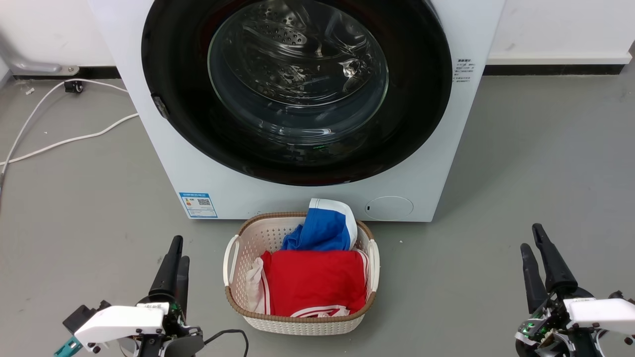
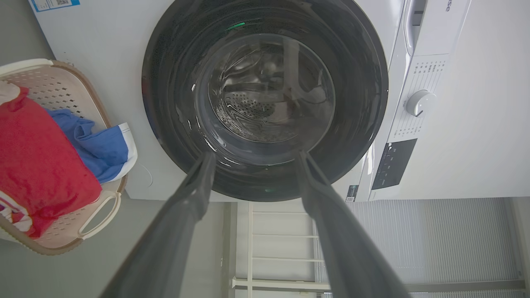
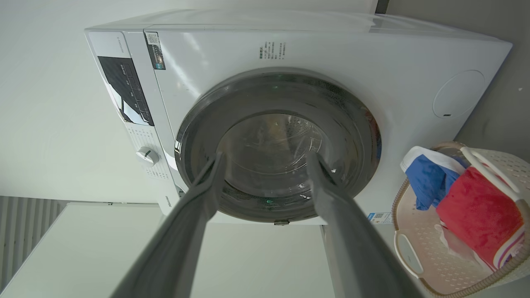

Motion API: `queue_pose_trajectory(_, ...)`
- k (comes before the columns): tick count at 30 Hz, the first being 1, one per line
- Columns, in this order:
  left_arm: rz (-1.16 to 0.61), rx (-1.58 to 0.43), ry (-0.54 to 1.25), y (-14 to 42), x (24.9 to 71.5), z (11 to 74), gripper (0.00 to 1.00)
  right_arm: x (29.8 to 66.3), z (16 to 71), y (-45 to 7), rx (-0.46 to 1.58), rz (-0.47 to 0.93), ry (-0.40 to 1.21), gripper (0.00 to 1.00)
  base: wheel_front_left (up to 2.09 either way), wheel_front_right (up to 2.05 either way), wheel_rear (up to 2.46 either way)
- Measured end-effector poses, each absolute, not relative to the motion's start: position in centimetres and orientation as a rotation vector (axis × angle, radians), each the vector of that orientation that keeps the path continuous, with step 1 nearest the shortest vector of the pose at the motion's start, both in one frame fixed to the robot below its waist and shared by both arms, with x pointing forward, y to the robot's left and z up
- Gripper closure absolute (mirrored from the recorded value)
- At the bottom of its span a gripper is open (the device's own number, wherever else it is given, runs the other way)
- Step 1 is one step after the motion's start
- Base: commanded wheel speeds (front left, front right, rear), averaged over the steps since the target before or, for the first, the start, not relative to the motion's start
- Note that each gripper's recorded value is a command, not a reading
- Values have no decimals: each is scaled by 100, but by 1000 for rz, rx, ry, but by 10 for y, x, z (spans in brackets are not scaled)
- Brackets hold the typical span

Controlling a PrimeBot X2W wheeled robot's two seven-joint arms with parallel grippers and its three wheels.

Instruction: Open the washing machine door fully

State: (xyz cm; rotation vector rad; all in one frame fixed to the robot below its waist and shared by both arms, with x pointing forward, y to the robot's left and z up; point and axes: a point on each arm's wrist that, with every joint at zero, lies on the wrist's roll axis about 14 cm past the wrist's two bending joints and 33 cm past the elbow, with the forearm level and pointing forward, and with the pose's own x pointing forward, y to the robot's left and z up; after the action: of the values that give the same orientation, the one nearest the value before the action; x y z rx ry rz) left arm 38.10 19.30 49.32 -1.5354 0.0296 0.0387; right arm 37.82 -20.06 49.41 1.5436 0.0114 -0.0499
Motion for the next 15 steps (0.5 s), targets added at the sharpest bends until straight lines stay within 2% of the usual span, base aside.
queue_pose_trajectory(3,28,-1493,20,191,382,498,0,378,497,-201,1519,-48,-2,0,0,0,0)
queue_pose_trajectory(15,-45,-1196,-3,174,388,516,0,382,514,-200,1181,-9,-31,0,0,0,0)
